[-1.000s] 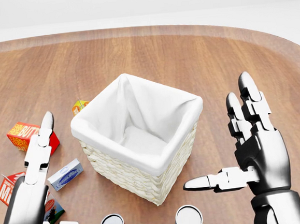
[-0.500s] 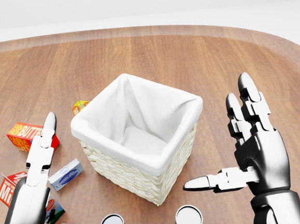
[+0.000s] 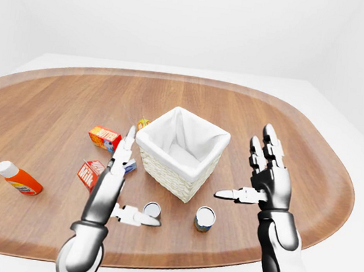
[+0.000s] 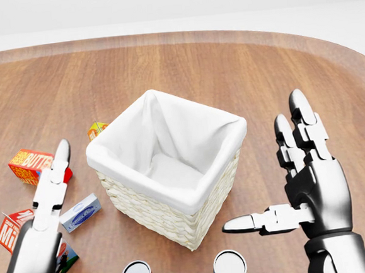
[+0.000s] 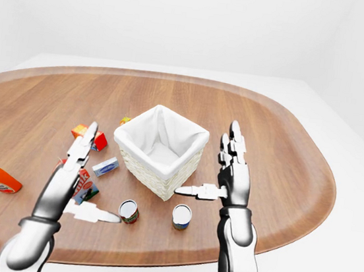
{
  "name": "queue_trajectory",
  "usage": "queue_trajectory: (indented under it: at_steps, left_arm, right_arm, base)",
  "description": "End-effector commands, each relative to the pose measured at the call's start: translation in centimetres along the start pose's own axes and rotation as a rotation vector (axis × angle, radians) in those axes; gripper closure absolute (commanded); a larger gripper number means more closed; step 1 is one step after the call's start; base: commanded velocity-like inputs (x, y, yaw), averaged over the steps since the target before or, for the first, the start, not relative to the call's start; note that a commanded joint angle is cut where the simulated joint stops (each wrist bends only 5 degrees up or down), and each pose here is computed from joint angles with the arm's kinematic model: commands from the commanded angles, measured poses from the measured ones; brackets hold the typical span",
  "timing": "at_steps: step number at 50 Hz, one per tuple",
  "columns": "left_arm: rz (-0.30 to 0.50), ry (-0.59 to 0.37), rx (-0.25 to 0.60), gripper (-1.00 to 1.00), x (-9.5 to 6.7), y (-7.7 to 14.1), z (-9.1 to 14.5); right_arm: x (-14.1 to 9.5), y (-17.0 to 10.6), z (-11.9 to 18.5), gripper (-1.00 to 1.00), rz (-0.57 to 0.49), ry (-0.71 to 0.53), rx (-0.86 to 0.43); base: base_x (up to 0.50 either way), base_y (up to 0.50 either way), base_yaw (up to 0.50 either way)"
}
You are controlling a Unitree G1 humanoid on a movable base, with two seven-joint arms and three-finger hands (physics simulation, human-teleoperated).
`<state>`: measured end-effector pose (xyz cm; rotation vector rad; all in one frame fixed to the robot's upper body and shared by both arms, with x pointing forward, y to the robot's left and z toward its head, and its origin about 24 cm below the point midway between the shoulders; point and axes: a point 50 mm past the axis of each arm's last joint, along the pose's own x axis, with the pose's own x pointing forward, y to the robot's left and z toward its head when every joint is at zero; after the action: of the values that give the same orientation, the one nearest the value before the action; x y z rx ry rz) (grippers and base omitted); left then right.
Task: Pick up the tomato sauce, and put it in the basket.
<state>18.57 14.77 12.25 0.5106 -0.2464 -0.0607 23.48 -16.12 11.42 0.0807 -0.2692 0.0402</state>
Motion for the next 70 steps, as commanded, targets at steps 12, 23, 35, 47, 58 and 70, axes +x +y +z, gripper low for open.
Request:
queue_trajectory:
  at_steps: [12, 23, 35, 47, 58, 70]
  left_arm:
    - [0.006, 0.035, 0.012, -1.00, -0.2, 0.2, -0.7]
    - [0.002, 0.053, 0.022, -1.00, -0.2, 0.0, -1.0]
    - [0.011, 0.070, 0.048, -1.00, -0.2, 0.2, -1.4]
    - [0.007, 0.107, 0.063, -1.00, 0.0, 0.0, -2.3]
    - [0.003, 0.131, 0.071, -1.00, -0.1, -0.2, -2.8]
    - [0.004, 0.149, 0.082, -1.00, -0.2, -0.3, -3.2]
  right_arm:
    - [0.0, 0.0, 0.0, -1.00, 0.000, 0.000, 0.000]
    - [0.1, -0.1, -0.1, -1.00, -0.003, 0.004, 0.000]
    - [0.1, -0.2, 0.1, -1.00, -0.005, -0.006, 0.000]
    - [0.1, -0.1, 0.0, -1.00, -0.004, -0.002, 0.001]
    - [0.0, -0.1, 0.2, -1.00, -0.003, -0.008, 0.000]
    - [0.1, -0.1, -0.2, -1.00, -0.005, 0.006, 0.002]
  base:
    - [0.00, 0.00, 0.00]
    - [0.00, 0.00, 0.00]
    - [0.00, 0.00, 0.00]
    - [0.00, 0.00, 0.00]
    - [0.00, 0.00, 0.00]
    - [0.00, 0.00, 0.00]
